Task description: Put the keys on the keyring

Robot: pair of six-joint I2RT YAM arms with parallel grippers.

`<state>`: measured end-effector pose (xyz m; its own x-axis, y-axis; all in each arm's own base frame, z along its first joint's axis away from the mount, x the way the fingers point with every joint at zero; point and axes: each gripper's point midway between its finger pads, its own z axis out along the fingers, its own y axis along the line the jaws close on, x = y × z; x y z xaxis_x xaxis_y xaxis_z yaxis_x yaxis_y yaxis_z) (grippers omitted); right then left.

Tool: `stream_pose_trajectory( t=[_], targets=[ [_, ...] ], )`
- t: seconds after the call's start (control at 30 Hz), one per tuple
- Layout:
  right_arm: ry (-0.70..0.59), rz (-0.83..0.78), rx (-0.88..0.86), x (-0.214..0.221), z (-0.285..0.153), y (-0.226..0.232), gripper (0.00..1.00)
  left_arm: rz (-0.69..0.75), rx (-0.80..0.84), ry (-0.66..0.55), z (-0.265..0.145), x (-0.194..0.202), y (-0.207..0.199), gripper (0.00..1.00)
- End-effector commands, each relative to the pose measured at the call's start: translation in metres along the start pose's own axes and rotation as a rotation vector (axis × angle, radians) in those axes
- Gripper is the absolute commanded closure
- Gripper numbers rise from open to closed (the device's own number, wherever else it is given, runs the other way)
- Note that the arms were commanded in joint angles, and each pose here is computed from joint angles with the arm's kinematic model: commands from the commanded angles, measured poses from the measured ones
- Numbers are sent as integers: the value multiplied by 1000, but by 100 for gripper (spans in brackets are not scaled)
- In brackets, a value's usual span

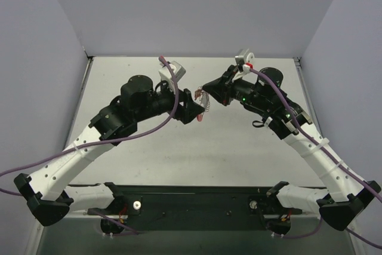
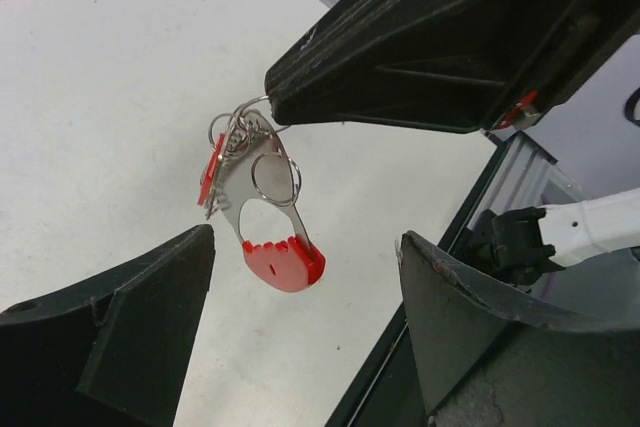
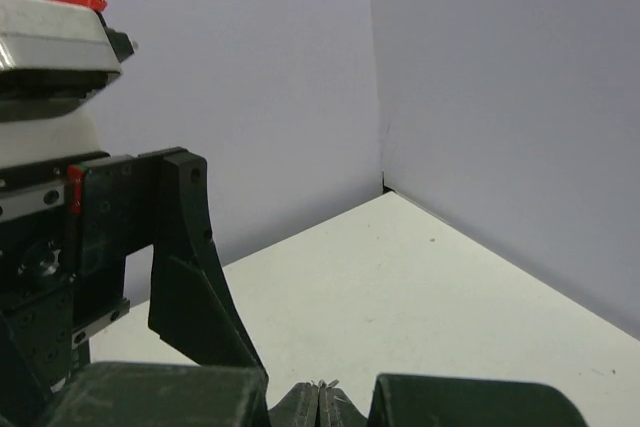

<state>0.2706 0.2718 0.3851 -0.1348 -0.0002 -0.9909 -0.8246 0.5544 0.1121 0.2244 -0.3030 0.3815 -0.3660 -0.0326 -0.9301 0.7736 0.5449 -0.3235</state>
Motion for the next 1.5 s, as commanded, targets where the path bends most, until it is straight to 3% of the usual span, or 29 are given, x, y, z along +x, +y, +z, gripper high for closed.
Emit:
stream_pose_trajectory(
  t=[0.0,0.27,0.53,0.83,1.17,1.47],
  targets=[
    [-121,-35,6,-43,-4,4,100,53,-135,2,1,-7,15,16],
    [-82,-82,-77,-34,-7,17,100,178,-154,-153,-17,-38,20,16],
    [-77,-101,-198,-35,-24,31,100,379,93,-133,-26,-39,-14,27],
    [-74,-106,-402,-38,-50,63,100,550,355,-137,-45,-26,-51,30],
    [-36,-81,-513,-32,-64,83,100,474,510,-84,-29,-31,-61,43],
    [-29,-80,-509,-29,-65,83,100,433,597,-78,-25,-38,-67,53]
  ],
)
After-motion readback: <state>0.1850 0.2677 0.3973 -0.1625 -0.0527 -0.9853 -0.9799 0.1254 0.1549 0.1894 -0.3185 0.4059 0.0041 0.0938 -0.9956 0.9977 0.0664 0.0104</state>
